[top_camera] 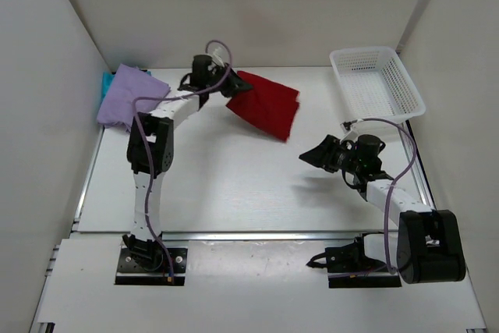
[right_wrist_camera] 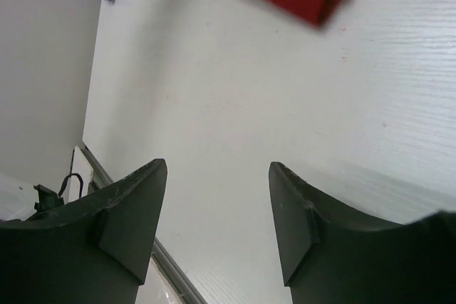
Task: Fold and stack the t-shirts
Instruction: Put the neatly folded tshirt into the corner of the board with the left arm
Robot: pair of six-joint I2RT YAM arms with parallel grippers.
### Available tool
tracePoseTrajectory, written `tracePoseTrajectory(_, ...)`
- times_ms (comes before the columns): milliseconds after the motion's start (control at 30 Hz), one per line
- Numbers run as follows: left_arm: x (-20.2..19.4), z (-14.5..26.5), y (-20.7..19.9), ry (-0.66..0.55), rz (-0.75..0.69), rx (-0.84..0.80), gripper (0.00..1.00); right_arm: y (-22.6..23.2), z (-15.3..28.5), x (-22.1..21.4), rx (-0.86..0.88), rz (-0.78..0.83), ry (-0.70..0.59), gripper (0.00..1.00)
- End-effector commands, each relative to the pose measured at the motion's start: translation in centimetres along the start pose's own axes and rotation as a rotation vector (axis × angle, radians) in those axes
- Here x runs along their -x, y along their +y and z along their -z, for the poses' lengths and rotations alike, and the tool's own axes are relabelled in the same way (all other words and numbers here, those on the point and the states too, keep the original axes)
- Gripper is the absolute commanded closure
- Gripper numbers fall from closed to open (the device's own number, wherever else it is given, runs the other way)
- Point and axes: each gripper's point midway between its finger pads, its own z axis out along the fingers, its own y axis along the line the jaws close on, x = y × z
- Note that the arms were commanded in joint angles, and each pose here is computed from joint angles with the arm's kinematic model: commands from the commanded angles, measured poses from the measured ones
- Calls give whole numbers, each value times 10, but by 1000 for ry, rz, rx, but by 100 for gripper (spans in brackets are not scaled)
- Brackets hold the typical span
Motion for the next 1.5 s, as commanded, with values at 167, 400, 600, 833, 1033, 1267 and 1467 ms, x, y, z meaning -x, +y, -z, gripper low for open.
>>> tracePoseTrajectory(167,190,184,22,-414,85,-26,100,2,-2,-3,33,40,27,42)
tracePoseTrajectory(400,176,334,159,-771,318,216,17,13,-19,-33,91,45,147,43)
tracePoseTrajectory(600,117,391,211,-928,520,280,2,21,-25,-71,88,69,240,30)
tracePoseTrajectory(833,71,389,202,-892,532,408,1,20,-13,-90,45,104,240,1)
tracePoseTrajectory(1033,16,337,140,-740,354,400,2,14,3,-99,7,123,188,0)
tracePoseTrajectory(1267,-88,266,52,-386,-51,322,1,4,18,-104,-48,139,135,0)
tracePoseTrajectory(1467,-177,256,42,-226,-159,247,1,-5,28,-99,-76,150,82,0)
